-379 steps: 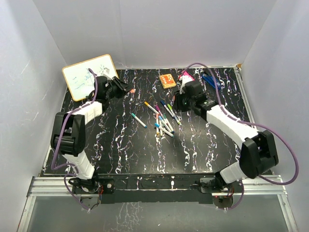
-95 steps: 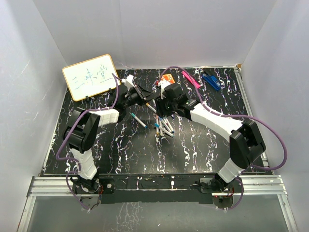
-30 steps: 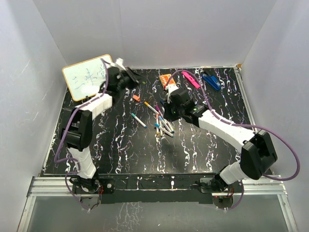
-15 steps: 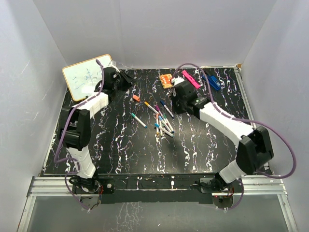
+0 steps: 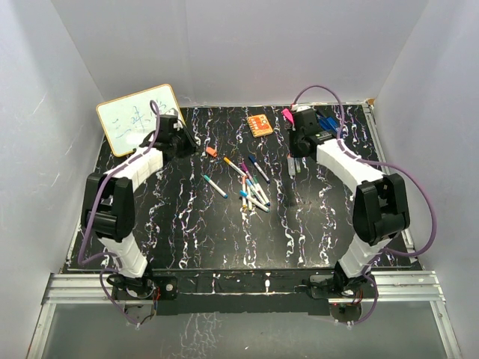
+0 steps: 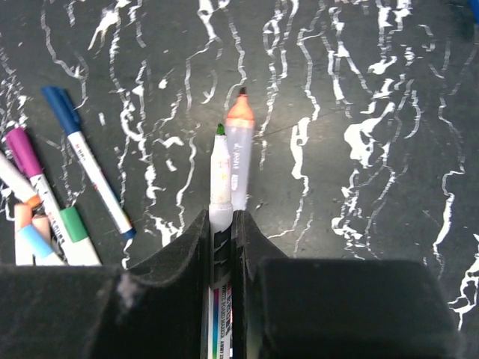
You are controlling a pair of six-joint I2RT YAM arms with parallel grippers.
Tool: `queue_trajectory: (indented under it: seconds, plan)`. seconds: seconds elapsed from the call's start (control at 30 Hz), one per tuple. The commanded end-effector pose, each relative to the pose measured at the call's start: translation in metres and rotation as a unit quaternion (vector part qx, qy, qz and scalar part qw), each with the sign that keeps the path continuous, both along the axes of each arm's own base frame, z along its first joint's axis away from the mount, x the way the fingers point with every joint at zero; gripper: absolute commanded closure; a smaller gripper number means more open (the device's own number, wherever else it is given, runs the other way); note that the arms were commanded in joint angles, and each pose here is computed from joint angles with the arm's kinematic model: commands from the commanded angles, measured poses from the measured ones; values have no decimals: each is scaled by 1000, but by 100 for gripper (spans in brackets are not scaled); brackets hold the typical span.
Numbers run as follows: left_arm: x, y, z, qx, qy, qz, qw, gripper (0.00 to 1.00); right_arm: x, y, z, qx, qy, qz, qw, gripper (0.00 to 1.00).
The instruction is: Open the pen caps
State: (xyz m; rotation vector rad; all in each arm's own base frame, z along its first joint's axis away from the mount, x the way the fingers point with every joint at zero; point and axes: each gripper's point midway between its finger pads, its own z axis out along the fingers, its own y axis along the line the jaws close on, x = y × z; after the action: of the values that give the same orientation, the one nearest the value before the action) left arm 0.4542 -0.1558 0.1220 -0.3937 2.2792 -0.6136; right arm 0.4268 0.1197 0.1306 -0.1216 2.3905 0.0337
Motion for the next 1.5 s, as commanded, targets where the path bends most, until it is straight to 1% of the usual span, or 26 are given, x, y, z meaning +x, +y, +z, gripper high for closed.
queue_trajectory:
  seconds: [0.0,0.2,0.33,0.43,0.5,0.77,0.93,1.03,1.1,1.23,1.37,1.47]
  plan:
    - [-3,6,-32,17,45,-5,999,100,30,-25,27,10,-57,-35,998,100]
    - [6,3,-59,-2,68,1,998,100,35,-56,16,6,-49,-65,997,100]
    - [11,2,-71,-28,78,7,997,100,38,-68,8,12,-45,-78,996,100]
    - [14,1,-76,-38,81,13,996,100,40,-73,5,17,-46,-82,995,100]
    - [17,1,-80,-43,84,14,995,100,41,-74,-12,14,-30,-83,996,100]
    - [23,-3,-95,-73,98,17,992,99,41,-73,-39,18,-6,-79,997,100]
    - [23,-1,-100,-76,103,22,992,91,40,-71,-54,19,10,-75,997,100]
    - [21,-1,-100,-77,105,22,991,80,40,-70,-63,20,17,-74,997,100]
    - [19,0,-100,-77,106,21,991,70,41,-68,-70,22,22,-73,997,100]
    - [16,4,-96,-74,103,24,992,59,42,-66,-81,29,25,-70,997,100]
    - [14,5,-82,-90,91,22,992,56,44,-63,-90,31,29,-67,997,100]
    - [13,9,-55,-100,63,21,993,51,45,-63,-97,30,33,-67,997,100]
